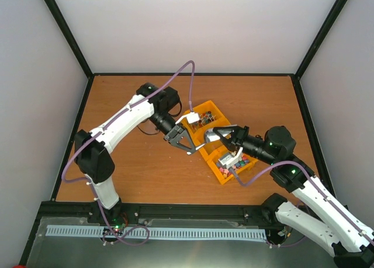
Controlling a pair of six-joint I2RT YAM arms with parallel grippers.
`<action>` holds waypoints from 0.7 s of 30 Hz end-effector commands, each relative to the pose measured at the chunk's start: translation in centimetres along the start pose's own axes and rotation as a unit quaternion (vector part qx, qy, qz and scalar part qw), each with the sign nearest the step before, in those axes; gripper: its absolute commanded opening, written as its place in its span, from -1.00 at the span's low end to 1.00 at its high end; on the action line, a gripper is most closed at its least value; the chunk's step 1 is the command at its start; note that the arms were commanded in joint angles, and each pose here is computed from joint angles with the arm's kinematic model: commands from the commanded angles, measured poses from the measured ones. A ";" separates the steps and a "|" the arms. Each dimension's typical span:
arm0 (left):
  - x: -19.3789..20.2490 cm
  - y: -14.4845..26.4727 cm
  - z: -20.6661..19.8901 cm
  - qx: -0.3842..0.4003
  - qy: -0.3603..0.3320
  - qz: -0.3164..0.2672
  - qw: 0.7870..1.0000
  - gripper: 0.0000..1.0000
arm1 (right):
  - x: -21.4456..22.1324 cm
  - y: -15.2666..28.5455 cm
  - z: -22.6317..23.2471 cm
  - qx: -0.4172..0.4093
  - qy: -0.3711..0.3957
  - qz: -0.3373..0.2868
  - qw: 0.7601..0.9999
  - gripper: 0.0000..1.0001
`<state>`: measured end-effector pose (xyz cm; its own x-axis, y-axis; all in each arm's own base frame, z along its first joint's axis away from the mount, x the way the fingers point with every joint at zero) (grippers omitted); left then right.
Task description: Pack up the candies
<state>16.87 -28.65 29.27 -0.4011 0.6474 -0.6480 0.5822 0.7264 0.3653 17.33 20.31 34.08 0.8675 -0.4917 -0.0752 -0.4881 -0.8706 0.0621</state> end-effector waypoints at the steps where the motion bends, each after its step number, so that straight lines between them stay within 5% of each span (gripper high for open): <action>1: -0.4 -0.1 0.0 0.008 0.004 -0.004 1.000 -0.96 | -0.7 0.5 -0.8 0.014 0.007 -0.011 1.000 -0.95; 7: -1.1 1.0 0.0 -0.045 -0.042 0.009 0.998 0.13 | 0.3 0.3 -1.6 -0.008 -0.100 0.024 0.995 -0.94; 12: -2.4 4.4 1.2 -0.171 -0.068 0.000 0.983 0.98 | 2.0 -0.7 -0.5 -0.084 -0.248 0.088 0.961 -0.95; 16: -3.1 8.2 2.4 -0.287 -0.076 -0.016 0.955 0.99 | 2.6 -1.5 1.0 -0.140 -0.347 0.123 0.919 -0.94; 21: -2.9 12.6 4.1 -0.446 -0.062 -0.037 0.892 1.00 | 3.2 -2.2 2.8 -0.184 -0.433 0.152 0.869 -0.94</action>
<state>23.80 -24.61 31.63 -0.2920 0.6353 -0.7150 0.0894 0.7624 0.6409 21.78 20.96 33.25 0.4497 -0.6544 -0.6079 -0.5594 -0.7369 0.3795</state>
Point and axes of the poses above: each gripper's point midway between its finger pads, its own y axis back along the fingers, its own z axis along the line the jaws close on, x = y × z, the point moved 3 cm from there along y, back along the fingers, and after that the axes turned 15 degrees about -y, right-handed, at the moved point
